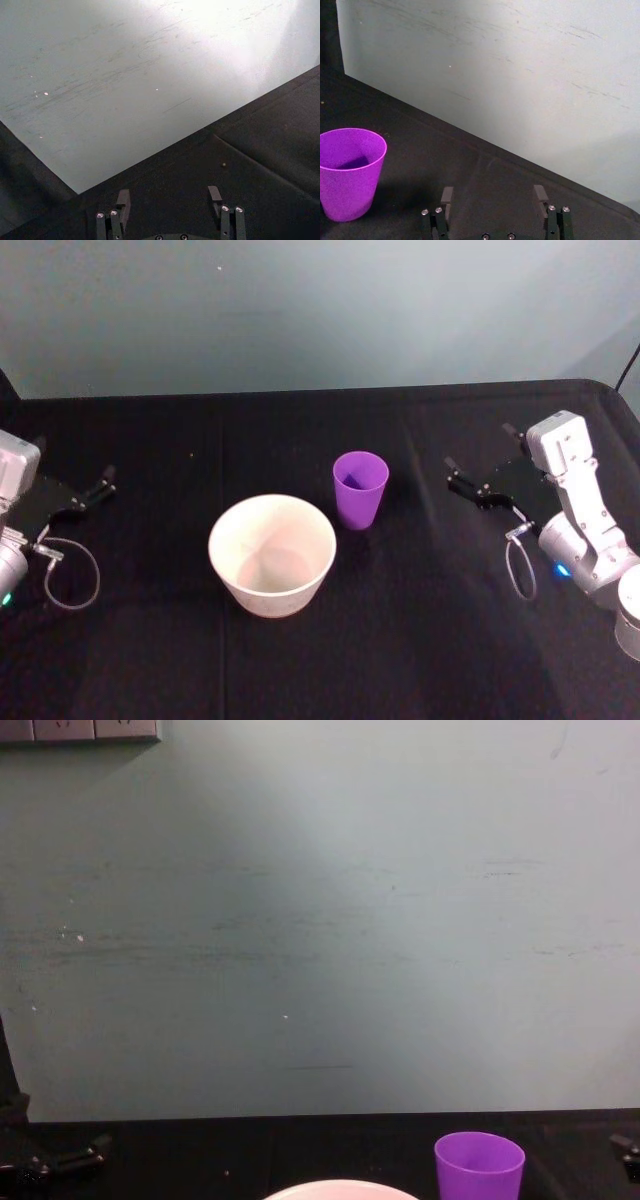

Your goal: Pick up the cup and pour the mung beans from the cup into the bowl.

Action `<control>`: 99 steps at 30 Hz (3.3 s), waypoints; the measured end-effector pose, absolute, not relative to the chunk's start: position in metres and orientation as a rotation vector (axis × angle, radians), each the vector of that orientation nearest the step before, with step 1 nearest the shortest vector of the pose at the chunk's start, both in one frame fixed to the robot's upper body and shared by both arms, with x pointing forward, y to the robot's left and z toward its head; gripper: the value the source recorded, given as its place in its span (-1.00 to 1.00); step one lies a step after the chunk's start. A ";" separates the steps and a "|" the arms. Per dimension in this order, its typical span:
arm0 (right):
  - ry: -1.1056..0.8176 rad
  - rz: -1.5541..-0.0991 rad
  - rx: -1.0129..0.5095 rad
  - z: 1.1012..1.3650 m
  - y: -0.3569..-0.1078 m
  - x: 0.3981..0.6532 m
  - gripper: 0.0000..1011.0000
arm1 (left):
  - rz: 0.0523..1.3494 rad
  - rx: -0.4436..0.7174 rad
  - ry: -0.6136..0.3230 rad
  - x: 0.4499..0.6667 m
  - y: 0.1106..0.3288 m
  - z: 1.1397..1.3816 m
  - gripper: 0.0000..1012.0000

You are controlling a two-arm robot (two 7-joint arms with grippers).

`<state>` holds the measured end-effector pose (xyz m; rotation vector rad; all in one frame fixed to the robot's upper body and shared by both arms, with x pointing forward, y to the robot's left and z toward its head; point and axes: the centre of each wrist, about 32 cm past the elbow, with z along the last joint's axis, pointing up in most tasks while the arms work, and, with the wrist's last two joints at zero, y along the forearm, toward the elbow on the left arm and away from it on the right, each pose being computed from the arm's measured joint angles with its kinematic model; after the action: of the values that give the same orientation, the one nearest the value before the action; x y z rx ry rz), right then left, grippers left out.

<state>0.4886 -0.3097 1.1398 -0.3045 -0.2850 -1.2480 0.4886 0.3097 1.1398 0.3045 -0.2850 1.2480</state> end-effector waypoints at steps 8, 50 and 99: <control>-0.285 -1.248 -0.304 1.140 -0.310 0.489 0.98 | 1.248 0.304 -0.285 0.489 0.310 1.140 1.00; -0.088 -0.872 -0.191 1.119 -0.305 0.507 0.98 | 1.248 0.304 -0.285 0.489 0.310 1.140 1.00; -0.060 -0.817 -0.071 1.098 -0.274 0.537 0.98 | 1.248 0.304 -0.285 0.489 0.310 1.140 1.00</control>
<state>0.5369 -0.2736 1.0982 -0.0715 -0.0598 -0.8168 0.4886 0.3097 1.1398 0.3045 -0.2850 1.2479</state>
